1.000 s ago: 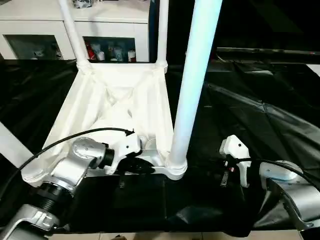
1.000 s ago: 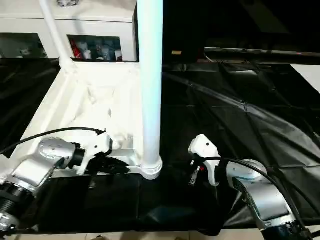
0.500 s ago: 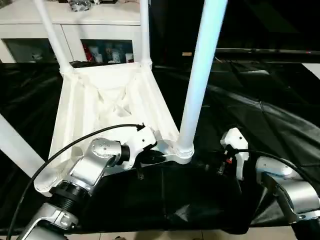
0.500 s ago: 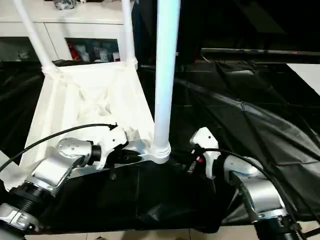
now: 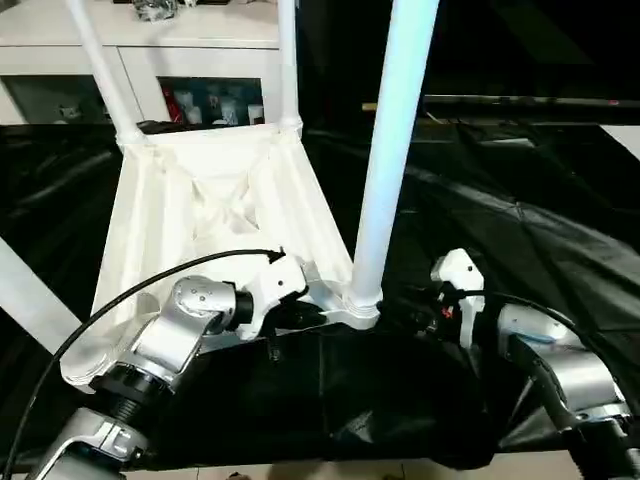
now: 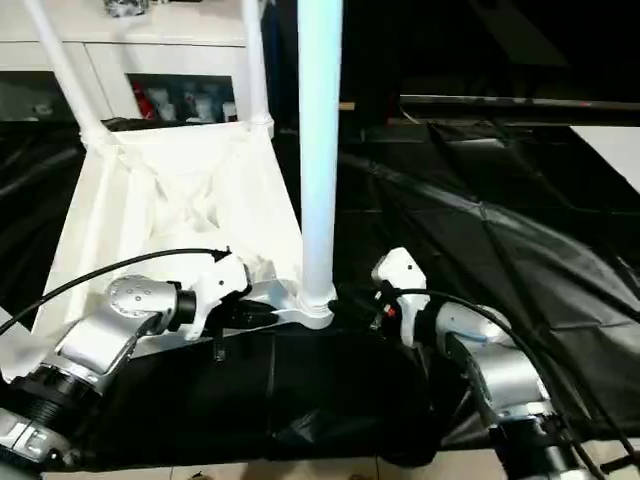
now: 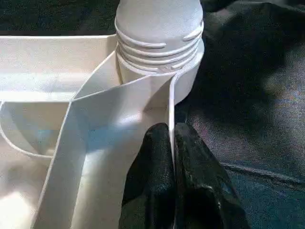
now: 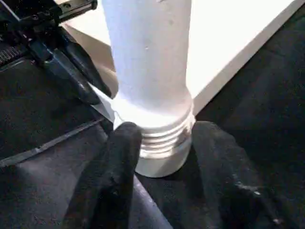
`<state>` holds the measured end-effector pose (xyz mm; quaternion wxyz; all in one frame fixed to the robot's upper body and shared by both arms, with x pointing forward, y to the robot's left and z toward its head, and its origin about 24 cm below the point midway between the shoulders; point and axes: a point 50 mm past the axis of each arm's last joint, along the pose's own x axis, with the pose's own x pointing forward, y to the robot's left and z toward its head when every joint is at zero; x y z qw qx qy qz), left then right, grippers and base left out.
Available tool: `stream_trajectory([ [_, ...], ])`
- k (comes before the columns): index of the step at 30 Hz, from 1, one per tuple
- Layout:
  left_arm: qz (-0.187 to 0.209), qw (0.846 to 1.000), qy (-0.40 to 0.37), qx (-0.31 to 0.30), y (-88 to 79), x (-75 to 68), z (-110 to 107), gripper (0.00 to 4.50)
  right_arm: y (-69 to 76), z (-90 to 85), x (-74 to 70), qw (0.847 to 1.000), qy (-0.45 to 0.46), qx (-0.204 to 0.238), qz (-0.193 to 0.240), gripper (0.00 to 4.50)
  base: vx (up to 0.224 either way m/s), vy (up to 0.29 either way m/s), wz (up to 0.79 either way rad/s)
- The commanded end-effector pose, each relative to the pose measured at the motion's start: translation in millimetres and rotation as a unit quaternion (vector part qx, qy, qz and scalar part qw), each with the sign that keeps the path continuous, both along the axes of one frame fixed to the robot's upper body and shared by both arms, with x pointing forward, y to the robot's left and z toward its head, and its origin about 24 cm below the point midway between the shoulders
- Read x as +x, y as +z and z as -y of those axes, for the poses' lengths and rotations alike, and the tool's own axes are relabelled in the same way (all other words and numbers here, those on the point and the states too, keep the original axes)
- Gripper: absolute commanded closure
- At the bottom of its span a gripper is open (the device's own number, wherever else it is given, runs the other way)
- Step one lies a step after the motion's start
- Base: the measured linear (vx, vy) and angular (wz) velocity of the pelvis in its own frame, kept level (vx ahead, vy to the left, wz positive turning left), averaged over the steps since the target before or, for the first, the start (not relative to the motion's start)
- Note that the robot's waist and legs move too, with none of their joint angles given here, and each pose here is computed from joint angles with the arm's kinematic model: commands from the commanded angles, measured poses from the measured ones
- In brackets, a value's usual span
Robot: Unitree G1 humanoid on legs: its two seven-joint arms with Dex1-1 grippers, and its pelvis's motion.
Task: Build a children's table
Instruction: Rotate leg to tighten
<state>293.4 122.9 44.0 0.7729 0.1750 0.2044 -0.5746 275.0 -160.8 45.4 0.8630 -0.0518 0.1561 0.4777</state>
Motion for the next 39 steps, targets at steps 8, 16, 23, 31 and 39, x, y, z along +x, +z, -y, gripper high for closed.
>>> stream_trajectory([
  [8,-0.026,0.999,-0.029,0.008,-10.8,-6.4,3.6,4.50,6.2,-13.0,3.9,0.999,0.036,0.002,0.024,1.60,0.000,0.000,0.00],
  [16,-0.020,0.999,-0.033,0.015,-10.7,-4.2,2.1,4.50,0.7,-17.9,13.4,0.998,0.016,-0.031,0.061,1.38,0.000,0.000,0.00],
  [23,-0.019,0.999,-0.032,0.019,-10.4,-2.7,-0.9,4.50,-1.3,-25.5,15.6,0.997,0.036,-0.018,0.061,1.64,0.000,0.000,0.00],
  [31,-0.020,0.999,-0.031,0.023,-11.5,-2.7,-4.6,4.50,-3.1,-26.5,16.4,0.997,0.047,-0.007,0.059,2.02,0.000,0.000,0.00],
  [39,-0.020,0.999,-0.030,0.026,-12.4,-2.9,-7.8,4.50,-6.8,-26.0,15.9,0.997,0.054,-0.008,0.061,2.46,0.000,0.000,0.00],
])
